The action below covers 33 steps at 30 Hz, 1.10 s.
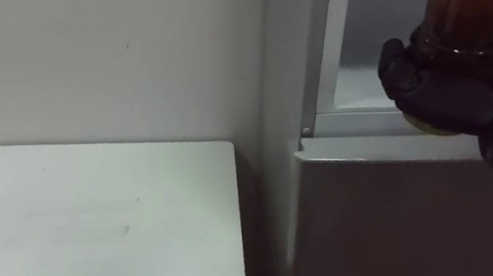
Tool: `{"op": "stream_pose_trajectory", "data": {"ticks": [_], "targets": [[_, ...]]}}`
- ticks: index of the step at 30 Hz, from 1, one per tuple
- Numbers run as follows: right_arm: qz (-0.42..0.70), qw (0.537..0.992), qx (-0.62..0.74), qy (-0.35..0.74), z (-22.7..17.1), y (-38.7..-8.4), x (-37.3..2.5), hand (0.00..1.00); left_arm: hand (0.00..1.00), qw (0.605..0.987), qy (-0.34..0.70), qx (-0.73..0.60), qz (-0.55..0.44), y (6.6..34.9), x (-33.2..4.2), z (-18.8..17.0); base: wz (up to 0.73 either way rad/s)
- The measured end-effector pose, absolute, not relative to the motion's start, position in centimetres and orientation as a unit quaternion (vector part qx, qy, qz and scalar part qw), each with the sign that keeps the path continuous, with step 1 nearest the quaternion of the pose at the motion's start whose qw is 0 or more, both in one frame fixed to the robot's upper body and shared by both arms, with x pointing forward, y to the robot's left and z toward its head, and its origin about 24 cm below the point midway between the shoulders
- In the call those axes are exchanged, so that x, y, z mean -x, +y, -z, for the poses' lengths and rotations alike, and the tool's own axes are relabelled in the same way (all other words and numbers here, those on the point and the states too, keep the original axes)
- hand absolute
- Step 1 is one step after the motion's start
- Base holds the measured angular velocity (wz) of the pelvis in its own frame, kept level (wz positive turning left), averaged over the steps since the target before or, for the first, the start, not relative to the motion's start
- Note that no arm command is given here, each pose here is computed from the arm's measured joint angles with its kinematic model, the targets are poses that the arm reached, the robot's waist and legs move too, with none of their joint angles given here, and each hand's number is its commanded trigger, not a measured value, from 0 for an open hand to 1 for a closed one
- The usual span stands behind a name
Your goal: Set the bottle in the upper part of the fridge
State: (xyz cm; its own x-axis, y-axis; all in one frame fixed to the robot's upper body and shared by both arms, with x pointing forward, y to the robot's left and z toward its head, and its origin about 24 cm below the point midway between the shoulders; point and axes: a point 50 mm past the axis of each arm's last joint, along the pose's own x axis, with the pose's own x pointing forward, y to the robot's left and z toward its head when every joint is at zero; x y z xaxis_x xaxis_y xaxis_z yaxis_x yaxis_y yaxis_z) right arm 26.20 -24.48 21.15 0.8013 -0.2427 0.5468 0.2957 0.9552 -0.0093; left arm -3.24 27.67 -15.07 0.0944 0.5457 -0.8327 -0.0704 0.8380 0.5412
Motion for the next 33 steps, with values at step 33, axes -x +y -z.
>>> {"op": "stream_pose_trajectory", "data": {"ticks": [33], "targets": [[0.206, 0.957, 0.006, -0.203, -19.3, -27.4, -29.2, 1.00, 0.00, 0.705, 0.652, -0.193, -0.200, 27.9, 3.8, 15.0, -0.01]]}}
